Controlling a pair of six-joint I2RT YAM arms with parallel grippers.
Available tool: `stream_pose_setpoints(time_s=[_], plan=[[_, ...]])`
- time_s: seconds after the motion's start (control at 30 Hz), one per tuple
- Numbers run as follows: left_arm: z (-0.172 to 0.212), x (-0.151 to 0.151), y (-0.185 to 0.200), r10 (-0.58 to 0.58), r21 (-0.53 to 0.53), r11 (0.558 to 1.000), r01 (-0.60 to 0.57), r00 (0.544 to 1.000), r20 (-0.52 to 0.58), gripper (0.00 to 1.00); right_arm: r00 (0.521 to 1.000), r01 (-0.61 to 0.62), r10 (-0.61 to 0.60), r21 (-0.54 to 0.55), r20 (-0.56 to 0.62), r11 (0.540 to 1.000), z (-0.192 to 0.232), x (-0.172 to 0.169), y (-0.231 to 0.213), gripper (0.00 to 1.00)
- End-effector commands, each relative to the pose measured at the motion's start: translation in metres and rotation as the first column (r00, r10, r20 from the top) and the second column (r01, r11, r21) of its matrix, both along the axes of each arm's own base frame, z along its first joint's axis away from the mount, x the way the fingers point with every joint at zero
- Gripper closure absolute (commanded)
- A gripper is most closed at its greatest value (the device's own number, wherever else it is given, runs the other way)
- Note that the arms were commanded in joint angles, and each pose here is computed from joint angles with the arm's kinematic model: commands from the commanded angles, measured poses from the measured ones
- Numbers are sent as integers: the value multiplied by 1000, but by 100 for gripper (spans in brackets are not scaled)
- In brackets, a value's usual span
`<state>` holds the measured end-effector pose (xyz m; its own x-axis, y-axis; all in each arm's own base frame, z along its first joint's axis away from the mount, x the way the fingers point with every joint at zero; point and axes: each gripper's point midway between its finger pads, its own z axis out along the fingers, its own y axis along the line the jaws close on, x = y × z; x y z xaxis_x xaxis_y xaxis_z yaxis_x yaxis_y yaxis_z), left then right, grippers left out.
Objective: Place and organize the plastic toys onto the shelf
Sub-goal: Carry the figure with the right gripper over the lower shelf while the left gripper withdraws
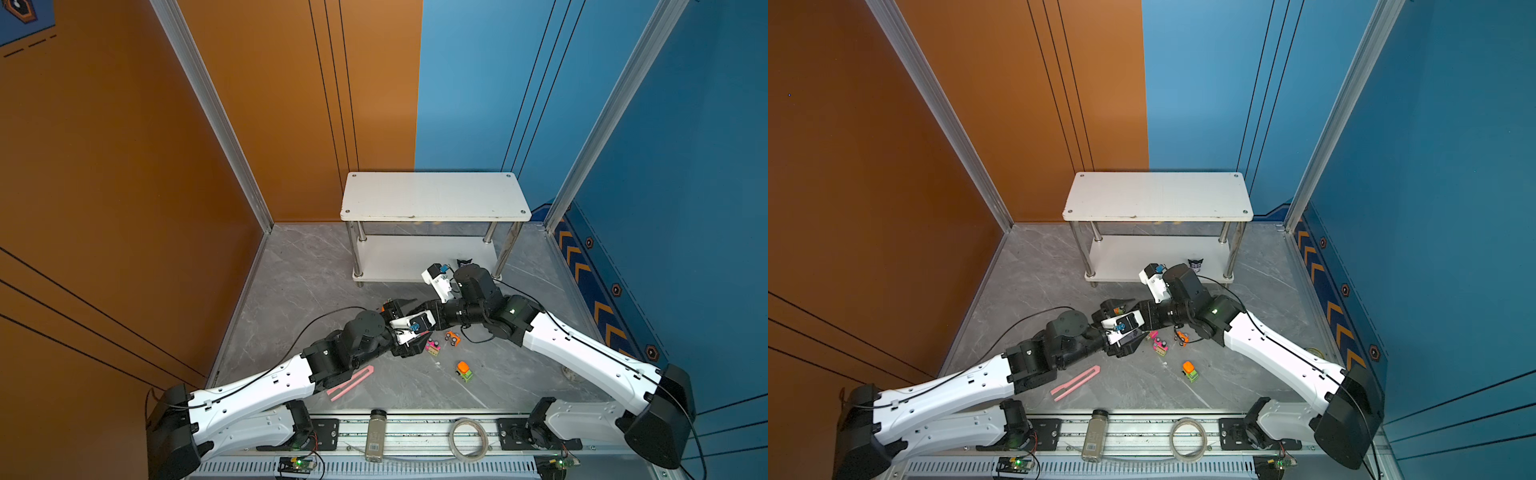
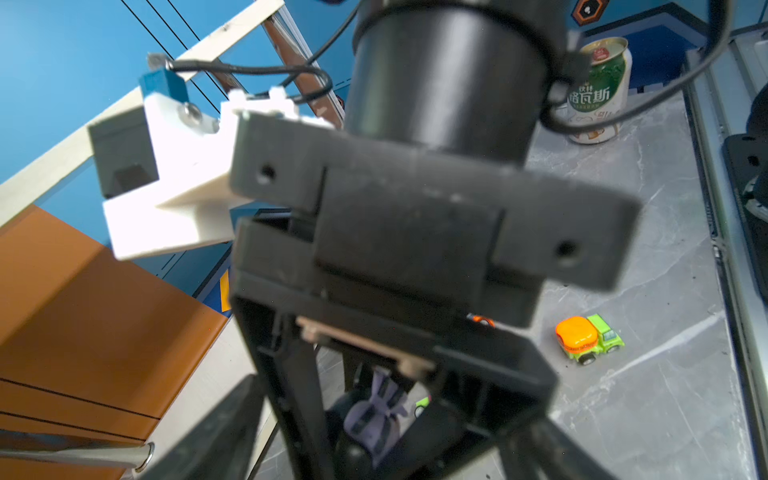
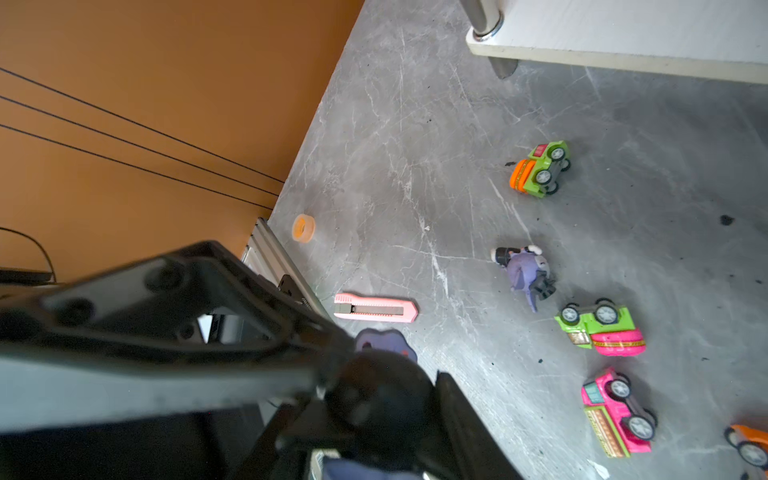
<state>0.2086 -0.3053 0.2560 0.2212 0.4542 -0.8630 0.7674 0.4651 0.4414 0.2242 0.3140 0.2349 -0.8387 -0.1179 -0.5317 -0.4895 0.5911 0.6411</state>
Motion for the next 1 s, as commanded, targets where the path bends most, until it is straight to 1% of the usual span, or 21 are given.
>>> stream_pose_setpoints(time_s=[0.0, 0.07, 0.13, 0.27, 0.4, 0.47, 0.57, 0.63, 0.7, 0.97], plan=[[15, 6, 8, 50, -95, 994, -48, 999, 12, 2, 993, 84, -76, -81, 94, 993, 7, 24, -10, 100], [18, 9, 15, 77, -129, 989, -76, 997, 3, 2, 983, 143, -119, -171, 142, 975, 0, 38, -20, 100], [20, 13, 24, 111, -163, 980, -110, 994, -6, 2, 967, 209, -158, -267, 202, 941, -9, 54, -32, 100], [22, 21, 47, 193, -238, 951, -197, 980, -39, 2, 937, 304, -181, -438, 300, 846, -28, 87, -48, 100], [21, 24, 68, 251, -293, 920, -260, 966, -68, 2, 923, 336, -147, -558, 356, 759, -46, 117, -49, 100], [21, 22, 72, 258, -307, 913, -268, 963, -74, 2, 924, 338, -139, -591, 357, 732, -56, 130, -47, 100], [20, 22, 74, 259, -320, 908, -271, 962, -80, 2, 936, 322, -147, -613, 319, 721, -72, 148, -45, 100], [21, 23, 73, 258, -318, 909, -270, 963, -80, 2, 939, 321, -153, -634, 307, 704, -80, 157, -44, 100], [20, 24, 70, 251, -311, 913, -265, 964, -85, 2, 935, 344, -188, -647, 300, 681, -86, 172, -56, 100], [12, 31, 61, 228, -293, 921, -256, 966, -125, 2, 925, 381, -275, -649, 263, 659, -96, 198, -74, 100]])
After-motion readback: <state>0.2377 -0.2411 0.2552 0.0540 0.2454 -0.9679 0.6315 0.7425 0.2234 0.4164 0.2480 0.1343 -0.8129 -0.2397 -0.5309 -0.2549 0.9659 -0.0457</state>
